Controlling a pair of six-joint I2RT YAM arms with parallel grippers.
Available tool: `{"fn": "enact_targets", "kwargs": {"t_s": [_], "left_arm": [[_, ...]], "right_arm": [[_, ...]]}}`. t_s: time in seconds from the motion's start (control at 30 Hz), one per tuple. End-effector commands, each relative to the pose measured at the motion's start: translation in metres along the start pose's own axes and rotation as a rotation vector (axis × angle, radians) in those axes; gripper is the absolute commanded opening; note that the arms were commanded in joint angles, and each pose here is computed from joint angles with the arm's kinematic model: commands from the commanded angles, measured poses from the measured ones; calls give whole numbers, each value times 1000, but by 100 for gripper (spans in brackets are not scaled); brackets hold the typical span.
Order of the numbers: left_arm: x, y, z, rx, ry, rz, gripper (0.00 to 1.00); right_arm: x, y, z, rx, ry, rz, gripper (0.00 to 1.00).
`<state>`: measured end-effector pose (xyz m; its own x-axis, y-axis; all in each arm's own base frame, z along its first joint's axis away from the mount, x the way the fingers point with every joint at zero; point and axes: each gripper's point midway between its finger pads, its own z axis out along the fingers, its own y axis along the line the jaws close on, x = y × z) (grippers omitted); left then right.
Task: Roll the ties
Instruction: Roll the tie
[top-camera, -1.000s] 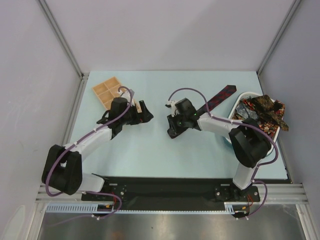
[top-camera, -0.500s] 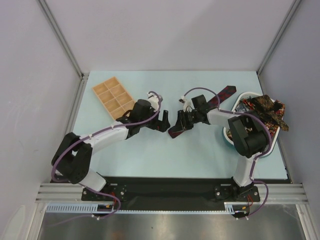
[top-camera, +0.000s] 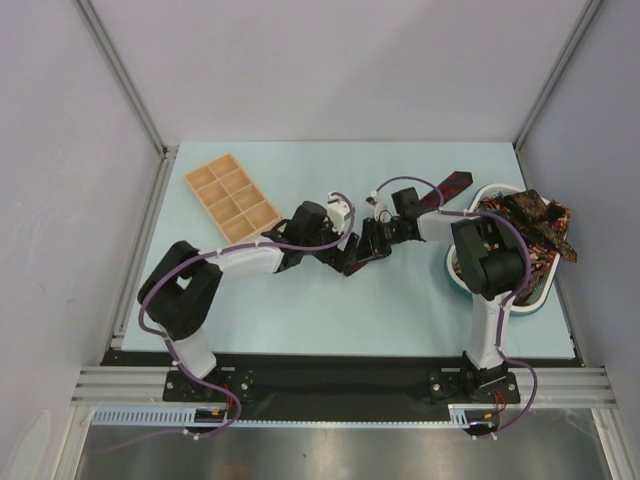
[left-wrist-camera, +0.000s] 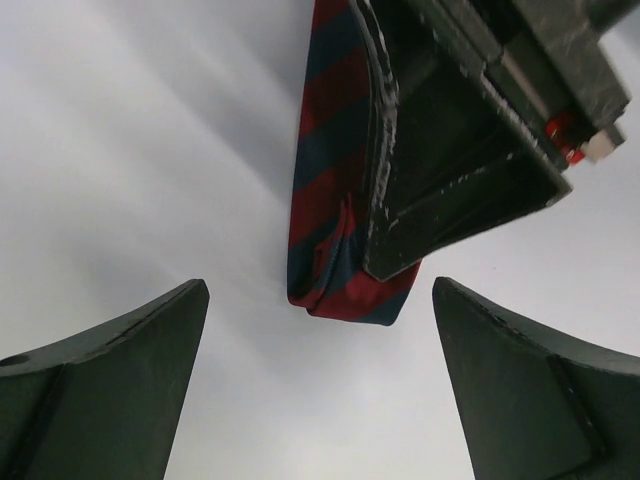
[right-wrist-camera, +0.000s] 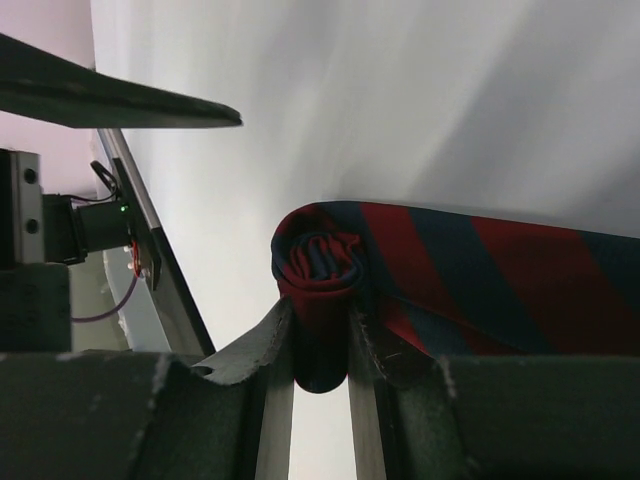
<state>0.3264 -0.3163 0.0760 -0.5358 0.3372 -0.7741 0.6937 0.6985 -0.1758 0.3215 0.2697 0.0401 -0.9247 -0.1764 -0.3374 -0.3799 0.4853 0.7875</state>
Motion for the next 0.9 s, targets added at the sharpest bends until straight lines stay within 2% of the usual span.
{"fn": "enact_targets", "kwargs": {"t_s": [0.0, 0.4, 0.47, 0.63, 0.73, 0.87], "left_arm": [[-11, -6, 9, 25, -29, 79, 100], [0, -21, 32, 63, 48, 168, 100], [6, -21, 34, 58, 83, 172, 100], [24, -19, 36, 39, 151, 181, 100], [33, -17, 38, 23, 191, 180, 97], [43, -18, 39, 23, 243, 183, 84]], "right_arm": [[2, -23, 1, 76, 21, 6, 24], [-3, -41, 0, 155, 19, 12, 24], [-5, -42, -1, 166, 13, 10, 27], [-4, -40, -1, 152, 8, 14, 28], [-5, -41, -1, 152, 4, 15, 29], [-6, -40, -1, 154, -2, 13, 29]]}}
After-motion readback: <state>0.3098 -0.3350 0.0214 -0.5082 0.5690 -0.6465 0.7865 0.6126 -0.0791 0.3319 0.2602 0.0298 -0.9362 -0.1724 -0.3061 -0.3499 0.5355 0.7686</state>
